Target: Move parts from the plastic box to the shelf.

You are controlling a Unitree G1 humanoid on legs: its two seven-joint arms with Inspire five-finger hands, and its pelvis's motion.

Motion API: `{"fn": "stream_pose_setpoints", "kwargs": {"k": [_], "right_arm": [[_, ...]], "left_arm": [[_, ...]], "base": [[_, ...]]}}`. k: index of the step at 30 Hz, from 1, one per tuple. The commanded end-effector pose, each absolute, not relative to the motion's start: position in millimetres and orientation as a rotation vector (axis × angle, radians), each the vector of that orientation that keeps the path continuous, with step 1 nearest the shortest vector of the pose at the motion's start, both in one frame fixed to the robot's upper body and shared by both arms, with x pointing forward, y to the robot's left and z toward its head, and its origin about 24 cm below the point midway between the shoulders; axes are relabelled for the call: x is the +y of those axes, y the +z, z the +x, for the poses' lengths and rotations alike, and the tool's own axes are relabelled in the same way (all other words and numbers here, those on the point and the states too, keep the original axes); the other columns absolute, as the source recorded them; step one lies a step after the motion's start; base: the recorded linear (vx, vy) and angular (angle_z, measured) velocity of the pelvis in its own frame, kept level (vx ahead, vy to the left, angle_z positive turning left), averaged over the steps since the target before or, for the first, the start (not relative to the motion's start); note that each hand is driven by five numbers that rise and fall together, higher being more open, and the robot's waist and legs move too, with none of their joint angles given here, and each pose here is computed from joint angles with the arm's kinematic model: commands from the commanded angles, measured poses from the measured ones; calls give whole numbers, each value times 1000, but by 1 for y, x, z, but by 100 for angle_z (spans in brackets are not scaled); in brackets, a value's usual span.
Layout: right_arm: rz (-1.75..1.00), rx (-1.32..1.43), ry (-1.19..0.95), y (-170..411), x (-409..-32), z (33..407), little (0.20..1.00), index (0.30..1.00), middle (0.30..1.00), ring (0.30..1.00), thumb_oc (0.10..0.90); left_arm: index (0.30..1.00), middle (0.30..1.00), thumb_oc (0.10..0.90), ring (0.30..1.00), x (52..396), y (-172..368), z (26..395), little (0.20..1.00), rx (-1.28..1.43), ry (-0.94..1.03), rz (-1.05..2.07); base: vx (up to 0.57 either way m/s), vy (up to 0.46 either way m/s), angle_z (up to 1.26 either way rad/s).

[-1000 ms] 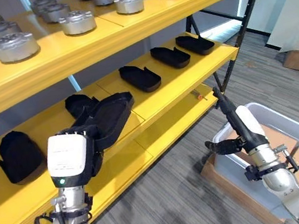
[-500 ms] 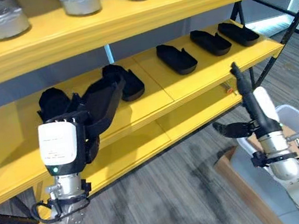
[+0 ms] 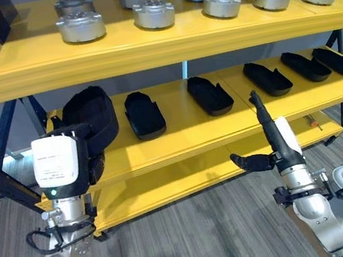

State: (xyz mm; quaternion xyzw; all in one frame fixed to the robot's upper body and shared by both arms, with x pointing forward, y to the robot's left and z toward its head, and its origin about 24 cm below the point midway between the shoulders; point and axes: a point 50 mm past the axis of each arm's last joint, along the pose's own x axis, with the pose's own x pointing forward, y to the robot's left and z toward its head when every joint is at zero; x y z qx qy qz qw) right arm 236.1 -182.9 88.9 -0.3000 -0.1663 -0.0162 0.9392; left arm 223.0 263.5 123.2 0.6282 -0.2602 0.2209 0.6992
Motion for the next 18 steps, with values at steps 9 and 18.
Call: {"fn": "stream_pose_setpoints", "kwargs": {"k": [9, 18], "right_arm": [[-688, -590, -40, 136, -197, 232, 1000, 1000, 1000, 1000, 900], [-758, -586, -98, 140, -216, 223, 1000, 1000, 1000, 1000, 900]], "left_arm": [[300, 300, 400, 300, 240, 150, 221, 300, -770, 538, 1301], [300, 300, 400, 300, 234, 155, 232, 300, -781, 540, 1286]], "base": [[78, -19, 34], [62, 11, 37]]}}
